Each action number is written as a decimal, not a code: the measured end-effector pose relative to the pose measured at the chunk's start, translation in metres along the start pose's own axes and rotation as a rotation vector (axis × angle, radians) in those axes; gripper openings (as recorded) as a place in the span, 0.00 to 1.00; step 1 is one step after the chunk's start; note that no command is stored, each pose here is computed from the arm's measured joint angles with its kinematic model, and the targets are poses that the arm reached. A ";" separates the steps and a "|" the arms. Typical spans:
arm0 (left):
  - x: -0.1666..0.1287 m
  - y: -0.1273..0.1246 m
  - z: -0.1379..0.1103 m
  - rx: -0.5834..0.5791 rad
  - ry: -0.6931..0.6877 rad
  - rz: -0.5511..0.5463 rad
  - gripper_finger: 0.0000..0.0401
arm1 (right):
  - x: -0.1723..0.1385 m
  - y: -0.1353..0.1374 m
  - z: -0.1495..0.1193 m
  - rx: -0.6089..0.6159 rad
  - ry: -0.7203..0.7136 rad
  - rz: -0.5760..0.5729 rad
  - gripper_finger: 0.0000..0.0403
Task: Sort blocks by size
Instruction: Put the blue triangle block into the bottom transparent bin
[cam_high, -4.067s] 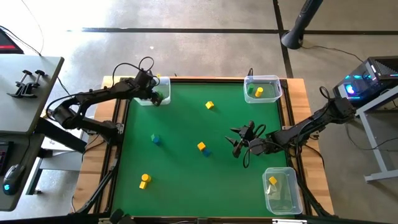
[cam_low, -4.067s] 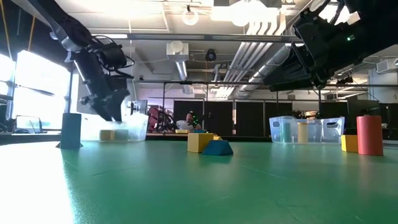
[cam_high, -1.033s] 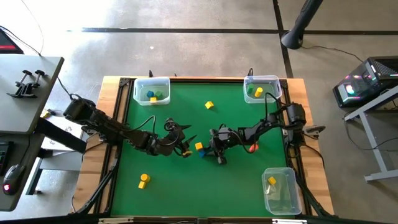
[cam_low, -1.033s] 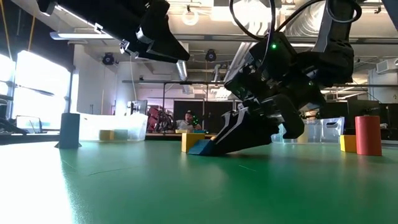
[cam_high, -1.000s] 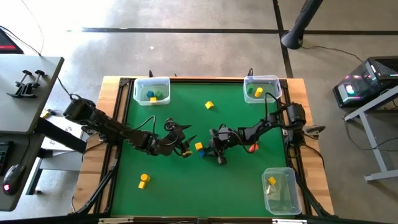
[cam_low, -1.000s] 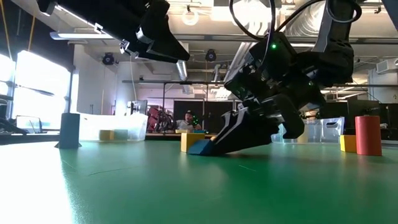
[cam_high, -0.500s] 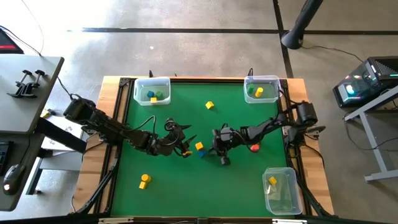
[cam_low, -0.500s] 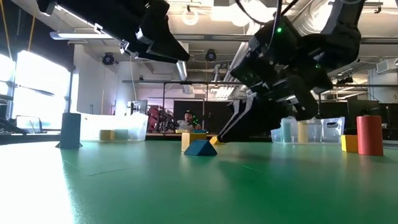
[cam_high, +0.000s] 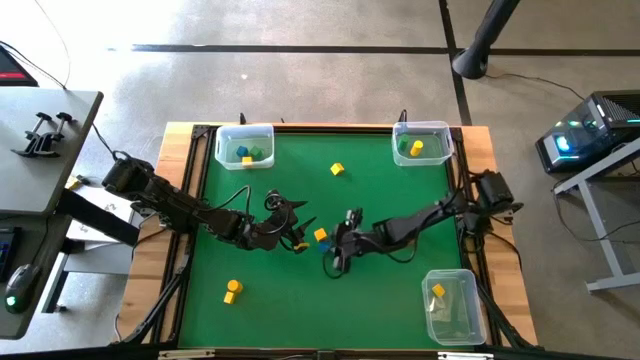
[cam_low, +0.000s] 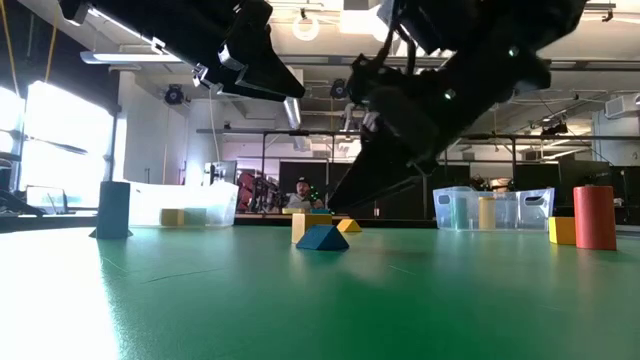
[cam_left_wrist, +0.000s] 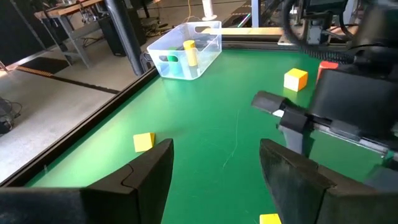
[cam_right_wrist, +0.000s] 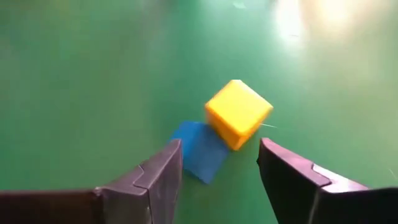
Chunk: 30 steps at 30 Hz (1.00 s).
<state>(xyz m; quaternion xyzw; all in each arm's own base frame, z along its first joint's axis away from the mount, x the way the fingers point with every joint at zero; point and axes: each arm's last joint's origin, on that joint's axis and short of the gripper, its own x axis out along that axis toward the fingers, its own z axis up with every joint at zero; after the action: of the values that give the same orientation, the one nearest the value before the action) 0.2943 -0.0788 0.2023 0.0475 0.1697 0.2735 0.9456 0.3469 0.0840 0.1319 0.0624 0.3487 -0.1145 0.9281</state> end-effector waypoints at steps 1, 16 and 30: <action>0.000 0.000 0.000 0.000 0.000 0.000 0.56 | 0.000 0.003 -0.001 0.030 -0.001 -0.024 0.50; 0.000 0.000 0.000 -0.005 0.001 -0.015 0.56 | 0.036 0.016 -0.024 0.141 -0.081 -0.067 0.50; 0.000 0.000 0.000 -0.010 0.001 -0.014 0.56 | 0.043 0.016 -0.030 0.059 -0.070 -0.089 0.04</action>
<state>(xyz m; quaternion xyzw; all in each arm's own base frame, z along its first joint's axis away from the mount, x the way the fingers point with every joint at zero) 0.2946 -0.0792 0.2023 0.0412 0.1693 0.2676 0.9476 0.3634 0.0980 0.0811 0.0701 0.3148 -0.1679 0.9316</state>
